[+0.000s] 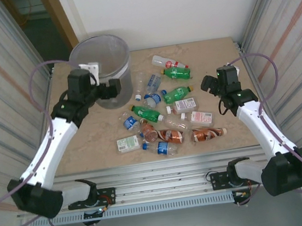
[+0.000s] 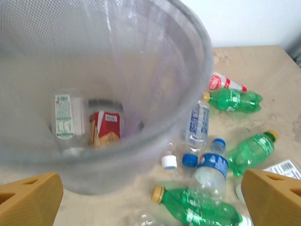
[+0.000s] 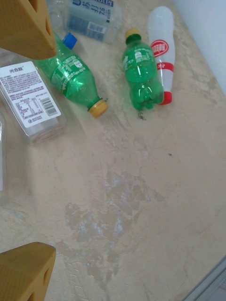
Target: Put the plastic bottles in the bin
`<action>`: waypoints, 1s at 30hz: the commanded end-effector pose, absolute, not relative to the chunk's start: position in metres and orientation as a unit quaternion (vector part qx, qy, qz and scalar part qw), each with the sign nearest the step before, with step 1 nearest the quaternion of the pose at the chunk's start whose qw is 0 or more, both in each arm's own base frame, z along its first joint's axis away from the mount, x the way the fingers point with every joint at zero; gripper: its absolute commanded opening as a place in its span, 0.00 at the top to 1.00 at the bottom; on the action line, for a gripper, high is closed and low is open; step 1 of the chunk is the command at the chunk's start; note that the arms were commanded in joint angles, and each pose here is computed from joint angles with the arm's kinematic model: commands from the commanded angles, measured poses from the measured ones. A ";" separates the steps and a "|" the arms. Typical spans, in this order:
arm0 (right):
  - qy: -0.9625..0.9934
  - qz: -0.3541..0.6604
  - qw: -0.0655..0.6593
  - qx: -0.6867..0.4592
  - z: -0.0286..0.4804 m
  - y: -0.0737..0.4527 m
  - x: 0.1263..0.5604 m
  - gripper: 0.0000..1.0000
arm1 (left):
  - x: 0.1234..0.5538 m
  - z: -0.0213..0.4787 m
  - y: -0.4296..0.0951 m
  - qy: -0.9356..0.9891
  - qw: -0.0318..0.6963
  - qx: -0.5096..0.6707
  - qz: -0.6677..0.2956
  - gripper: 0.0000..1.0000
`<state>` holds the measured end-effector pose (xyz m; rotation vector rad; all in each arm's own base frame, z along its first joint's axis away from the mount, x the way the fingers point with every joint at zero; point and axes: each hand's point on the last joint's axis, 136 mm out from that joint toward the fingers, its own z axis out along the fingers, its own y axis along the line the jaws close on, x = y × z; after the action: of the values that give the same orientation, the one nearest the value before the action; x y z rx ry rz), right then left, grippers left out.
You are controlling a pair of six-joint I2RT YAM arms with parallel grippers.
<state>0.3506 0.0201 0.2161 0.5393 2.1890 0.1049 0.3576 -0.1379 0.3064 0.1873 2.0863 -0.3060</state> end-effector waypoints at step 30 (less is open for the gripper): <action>0.883 0.018 0.409 0.231 0.206 0.009 0.362 0.02 | 0.227 0.083 -0.162 0.863 0.100 0.493 -0.055 0.01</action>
<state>0.3601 0.0135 0.2003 0.5698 2.2309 0.0555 0.2383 -0.1583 0.0821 1.3449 2.5956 -0.0984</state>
